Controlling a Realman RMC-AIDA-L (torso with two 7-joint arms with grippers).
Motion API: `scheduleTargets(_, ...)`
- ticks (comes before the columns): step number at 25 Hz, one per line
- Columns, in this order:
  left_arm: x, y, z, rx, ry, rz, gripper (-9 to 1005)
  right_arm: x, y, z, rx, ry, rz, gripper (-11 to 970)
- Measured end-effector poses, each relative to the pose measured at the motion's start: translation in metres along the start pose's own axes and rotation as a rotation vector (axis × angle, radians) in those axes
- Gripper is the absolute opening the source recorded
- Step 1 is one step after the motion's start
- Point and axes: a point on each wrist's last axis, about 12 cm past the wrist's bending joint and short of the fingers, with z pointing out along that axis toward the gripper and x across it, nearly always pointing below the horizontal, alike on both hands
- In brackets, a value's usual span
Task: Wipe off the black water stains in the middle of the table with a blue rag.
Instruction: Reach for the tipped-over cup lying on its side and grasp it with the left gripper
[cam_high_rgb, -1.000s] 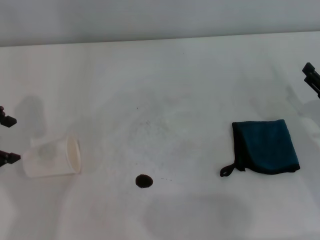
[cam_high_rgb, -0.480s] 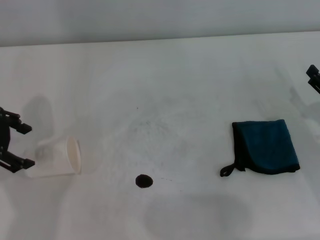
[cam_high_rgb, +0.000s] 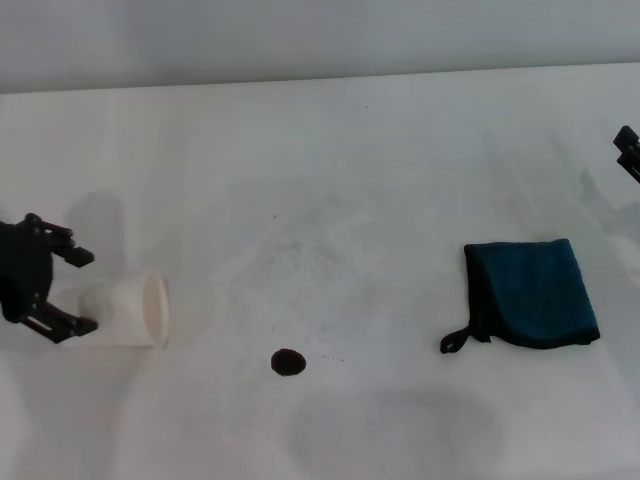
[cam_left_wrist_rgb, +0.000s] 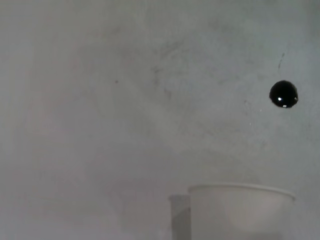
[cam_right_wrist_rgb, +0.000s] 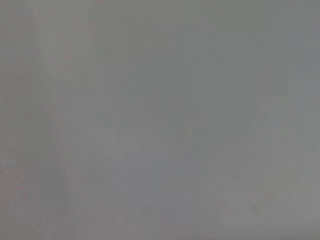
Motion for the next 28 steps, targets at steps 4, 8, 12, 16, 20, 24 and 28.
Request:
scheduleTargets(4, -0.005, 0.002, 0.005, 0.008, -0.008, 0.015, 883, 0.000, 0.000, 0.000, 0.002, 0.001, 0.001, 828)
scheduleTargets(8, -0.008, 0.002, 0.008, 0.015, -0.021, 0.024, 882, 0.000, -0.001, -0.001, 0.003, 0.001, 0.001, 829)
scheduleTargets(12, -0.012, 0.001, 0.013, 0.031, -0.034, 0.036, 882, 0.000, -0.001, 0.000, 0.003, 0.000, -0.003, 829)
scheduleTargets(16, -0.015, 0.002, 0.019, 0.039, -0.034, 0.036, 883, -0.002, -0.002, 0.001, 0.002, -0.005, -0.010, 828)
scheduleTargets(20, -0.016, 0.003, 0.021, 0.035, -0.025, 0.035, 878, -0.002, -0.002, 0.001, 0.003, -0.005, -0.011, 828)
scheduleTargets(24, -0.014, 0.004, 0.023, 0.023, -0.013, 0.026, 876, -0.002, -0.002, 0.001, 0.003, -0.005, -0.012, 828)
scheduleTargets(28, -0.015, 0.004, 0.028, 0.028, -0.013, 0.015, 874, -0.003, -0.002, 0.001, 0.003, -0.006, -0.015, 829)
